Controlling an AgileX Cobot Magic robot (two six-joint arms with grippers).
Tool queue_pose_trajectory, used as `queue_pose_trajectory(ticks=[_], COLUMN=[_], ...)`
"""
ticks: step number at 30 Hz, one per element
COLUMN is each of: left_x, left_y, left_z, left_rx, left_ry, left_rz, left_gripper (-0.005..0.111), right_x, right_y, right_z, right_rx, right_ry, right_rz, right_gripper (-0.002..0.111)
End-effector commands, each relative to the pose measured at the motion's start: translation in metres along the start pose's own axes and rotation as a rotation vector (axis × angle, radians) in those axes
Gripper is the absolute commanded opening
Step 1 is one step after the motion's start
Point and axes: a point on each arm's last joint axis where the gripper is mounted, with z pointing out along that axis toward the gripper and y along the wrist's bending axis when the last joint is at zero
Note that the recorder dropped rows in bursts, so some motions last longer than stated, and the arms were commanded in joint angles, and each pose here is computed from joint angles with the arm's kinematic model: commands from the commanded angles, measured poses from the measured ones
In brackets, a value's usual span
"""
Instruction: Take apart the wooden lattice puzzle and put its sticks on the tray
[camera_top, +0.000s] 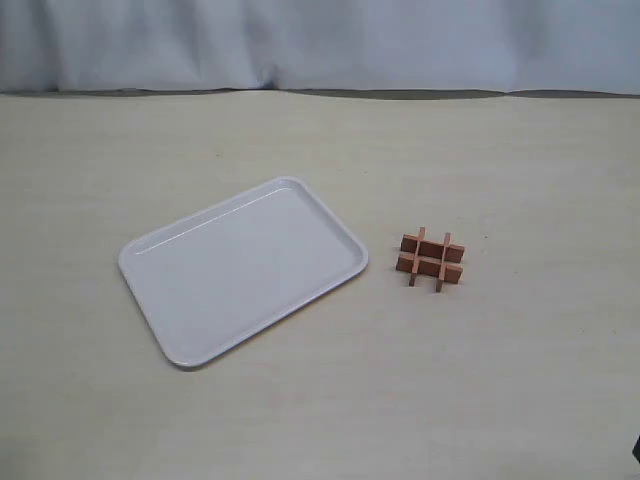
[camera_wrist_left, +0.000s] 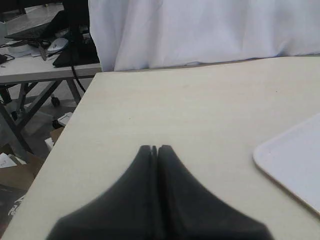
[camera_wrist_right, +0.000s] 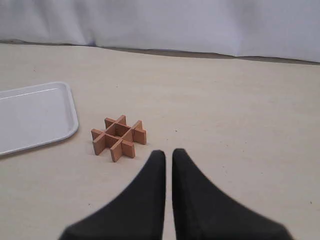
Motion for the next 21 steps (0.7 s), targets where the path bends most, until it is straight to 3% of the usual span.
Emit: queue_pose_trajectory(ticks=[1, 19, 21], left_x=[-0.0005, -0.0005, -0.0005], left_y=[0.0000, 0.0000, 0.0000], left_z=[0.0001, 0.0001, 0.0001], left_rx=[-0.001, -0.001, -0.001], left_ry=[-0.011, -0.011, -0.011], left_rz=[-0.002, -0.002, -0.002], left_gripper=[0.000, 0.000, 0.000], right_x=[-0.0004, -0.0006, -0.0021], right_y=[-0.0006, -0.0008, -0.0029], right_z=[-0.0002, -0.0002, -0.0003], right_rx=[0.009, 0.011, 0.037], right_ry=[-0.012, -0.014, -0.028], right_rz=[-0.001, -0.041, -0.156], right_gripper=[0.005, 0.005, 0.005])
